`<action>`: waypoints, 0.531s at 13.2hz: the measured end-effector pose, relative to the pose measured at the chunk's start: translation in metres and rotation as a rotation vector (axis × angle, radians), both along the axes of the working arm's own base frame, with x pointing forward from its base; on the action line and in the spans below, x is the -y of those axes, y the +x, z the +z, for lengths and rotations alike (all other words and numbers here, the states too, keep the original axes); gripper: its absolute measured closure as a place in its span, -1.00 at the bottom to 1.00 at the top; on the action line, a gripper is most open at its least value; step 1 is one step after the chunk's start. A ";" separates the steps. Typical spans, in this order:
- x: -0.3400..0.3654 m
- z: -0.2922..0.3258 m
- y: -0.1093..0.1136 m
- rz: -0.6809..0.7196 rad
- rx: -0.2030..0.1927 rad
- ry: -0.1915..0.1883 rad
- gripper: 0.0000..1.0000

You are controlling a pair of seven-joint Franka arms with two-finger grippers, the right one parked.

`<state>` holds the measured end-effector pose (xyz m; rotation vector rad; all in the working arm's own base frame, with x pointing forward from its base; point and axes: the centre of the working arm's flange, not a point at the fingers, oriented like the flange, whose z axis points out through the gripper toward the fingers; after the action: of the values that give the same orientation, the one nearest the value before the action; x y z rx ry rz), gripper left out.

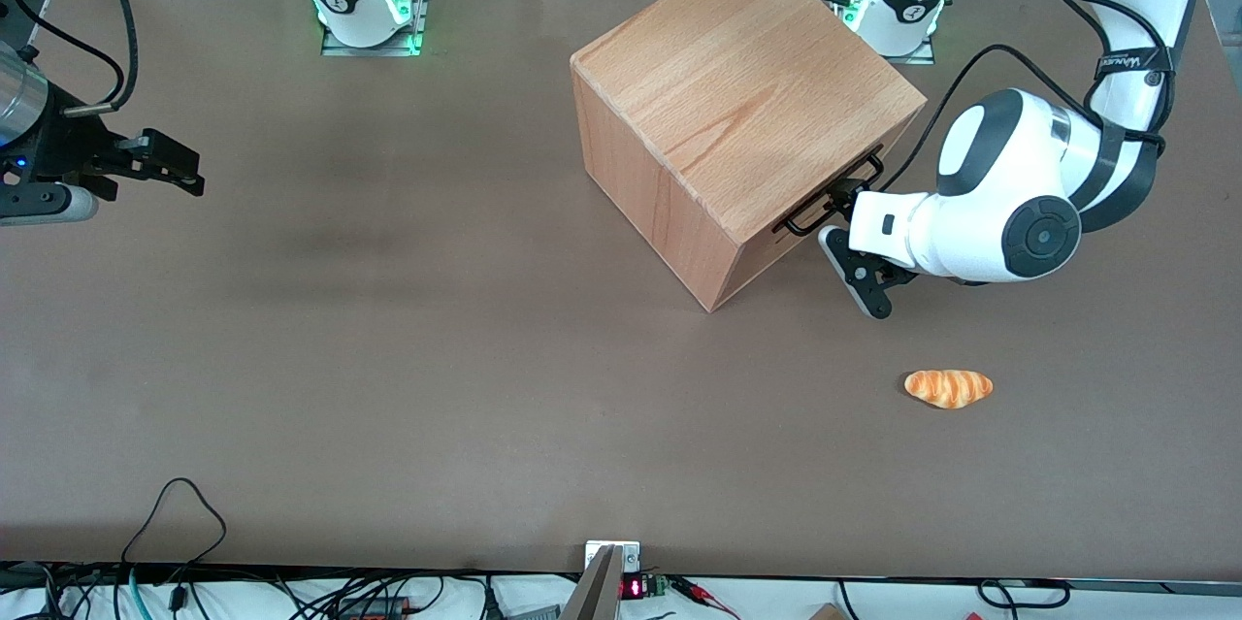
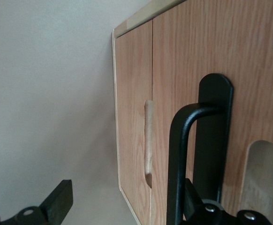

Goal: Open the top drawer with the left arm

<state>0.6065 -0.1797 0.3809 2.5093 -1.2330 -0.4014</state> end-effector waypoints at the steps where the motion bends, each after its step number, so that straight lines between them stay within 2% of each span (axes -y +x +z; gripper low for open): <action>1: 0.001 -0.003 0.001 -0.005 0.000 -0.004 -1.00; 7: 0.001 -0.010 0.001 -0.008 -0.008 -0.009 -1.00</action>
<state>0.6078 -0.1808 0.3710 2.4935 -1.2401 -0.4063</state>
